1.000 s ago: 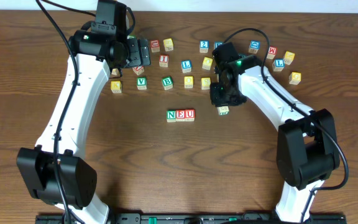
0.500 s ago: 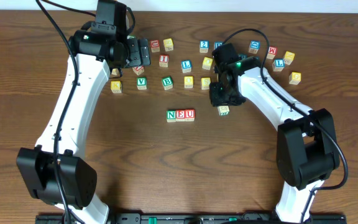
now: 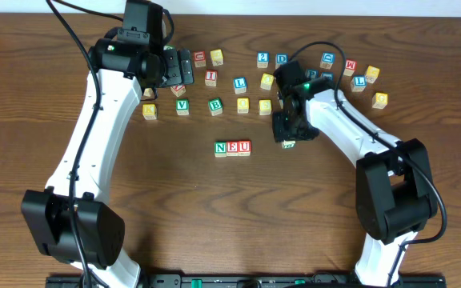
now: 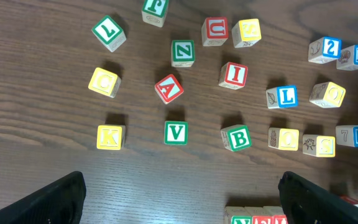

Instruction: Spell out NEURIPS

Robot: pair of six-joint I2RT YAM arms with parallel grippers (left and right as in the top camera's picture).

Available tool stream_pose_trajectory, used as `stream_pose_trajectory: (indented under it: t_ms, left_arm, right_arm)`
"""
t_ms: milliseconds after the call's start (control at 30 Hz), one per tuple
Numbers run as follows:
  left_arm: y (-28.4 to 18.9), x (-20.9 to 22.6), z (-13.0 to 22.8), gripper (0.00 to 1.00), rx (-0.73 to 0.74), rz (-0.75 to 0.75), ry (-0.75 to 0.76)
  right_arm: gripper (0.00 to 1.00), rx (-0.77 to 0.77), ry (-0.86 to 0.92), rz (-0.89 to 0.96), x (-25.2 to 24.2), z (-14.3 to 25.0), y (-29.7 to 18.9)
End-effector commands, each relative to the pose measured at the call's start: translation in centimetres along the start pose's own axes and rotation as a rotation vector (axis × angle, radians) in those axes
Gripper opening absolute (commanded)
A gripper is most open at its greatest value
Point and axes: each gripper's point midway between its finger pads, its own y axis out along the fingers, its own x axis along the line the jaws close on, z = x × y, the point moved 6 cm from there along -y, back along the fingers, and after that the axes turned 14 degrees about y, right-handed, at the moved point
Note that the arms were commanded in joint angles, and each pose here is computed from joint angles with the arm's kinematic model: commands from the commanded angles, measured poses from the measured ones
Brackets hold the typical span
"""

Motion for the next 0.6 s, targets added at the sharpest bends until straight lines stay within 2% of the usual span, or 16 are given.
stream_pose_trajectory:
  t_ms: [0, 567]
  left_arm:
    - [-0.2, 0.3, -0.4, 0.98, -0.014, -0.014, 0.010]
    - [-0.2, 0.3, -0.5, 0.98, -0.014, -0.014, 0.010]
  right_arm:
    - [0.48, 0.016, -0.009, 0.036, -0.4, 0.9, 1.2]
    - [0.46, 0.017, -0.027, 0.046, -0.4, 1.9, 2.4]
